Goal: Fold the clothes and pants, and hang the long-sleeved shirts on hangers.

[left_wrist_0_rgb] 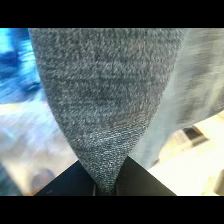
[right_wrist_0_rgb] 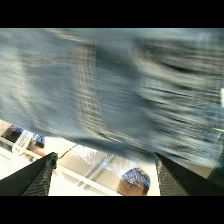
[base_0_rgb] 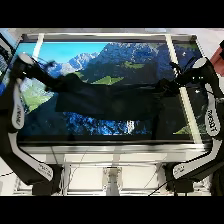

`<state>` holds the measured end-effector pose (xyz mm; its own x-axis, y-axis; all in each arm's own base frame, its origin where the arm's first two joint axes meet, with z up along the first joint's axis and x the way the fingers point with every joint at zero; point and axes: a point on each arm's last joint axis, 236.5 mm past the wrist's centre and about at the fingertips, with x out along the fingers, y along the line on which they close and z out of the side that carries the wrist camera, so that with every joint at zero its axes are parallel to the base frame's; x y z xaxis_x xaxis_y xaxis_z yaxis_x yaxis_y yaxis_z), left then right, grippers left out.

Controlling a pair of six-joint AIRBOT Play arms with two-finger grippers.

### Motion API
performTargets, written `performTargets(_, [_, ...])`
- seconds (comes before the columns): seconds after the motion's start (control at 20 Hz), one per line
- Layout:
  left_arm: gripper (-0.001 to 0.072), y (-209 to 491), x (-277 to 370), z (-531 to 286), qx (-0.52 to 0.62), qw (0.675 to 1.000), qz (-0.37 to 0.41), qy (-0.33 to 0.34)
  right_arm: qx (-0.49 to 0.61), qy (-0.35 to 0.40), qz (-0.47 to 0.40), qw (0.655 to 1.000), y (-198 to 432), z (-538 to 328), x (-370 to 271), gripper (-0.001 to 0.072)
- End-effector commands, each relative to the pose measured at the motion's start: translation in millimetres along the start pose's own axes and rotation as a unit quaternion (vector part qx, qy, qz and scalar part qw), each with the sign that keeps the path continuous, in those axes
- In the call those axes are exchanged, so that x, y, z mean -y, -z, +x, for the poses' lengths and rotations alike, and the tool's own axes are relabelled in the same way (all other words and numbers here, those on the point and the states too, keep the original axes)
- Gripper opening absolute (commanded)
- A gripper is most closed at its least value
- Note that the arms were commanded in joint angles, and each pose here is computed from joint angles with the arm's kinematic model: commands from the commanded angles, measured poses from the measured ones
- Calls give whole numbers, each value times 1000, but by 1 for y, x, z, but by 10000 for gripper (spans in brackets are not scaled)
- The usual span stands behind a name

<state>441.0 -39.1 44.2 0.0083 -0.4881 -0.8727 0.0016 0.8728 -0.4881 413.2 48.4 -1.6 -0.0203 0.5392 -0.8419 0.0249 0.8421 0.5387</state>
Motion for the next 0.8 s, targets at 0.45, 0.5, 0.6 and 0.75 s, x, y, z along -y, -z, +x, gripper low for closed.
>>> performTargets(0.45, [22,26,112,-55,54,988,105,-105,2,0,-15,1000,-1,0,0,682])
performTargets(0.5, [21,28,120,-43,42,986,112,-116,4,1,-17,1000,-2,0,0,682])
performTargets(0.6, [21,33,143,-14,18,985,124,-119,6,1,-19,1000,-3,0,0,682])
performTargets(0.75, [21,38,190,34,6,982,161,-97,5,1,-26,1000,-3,0,0,682])
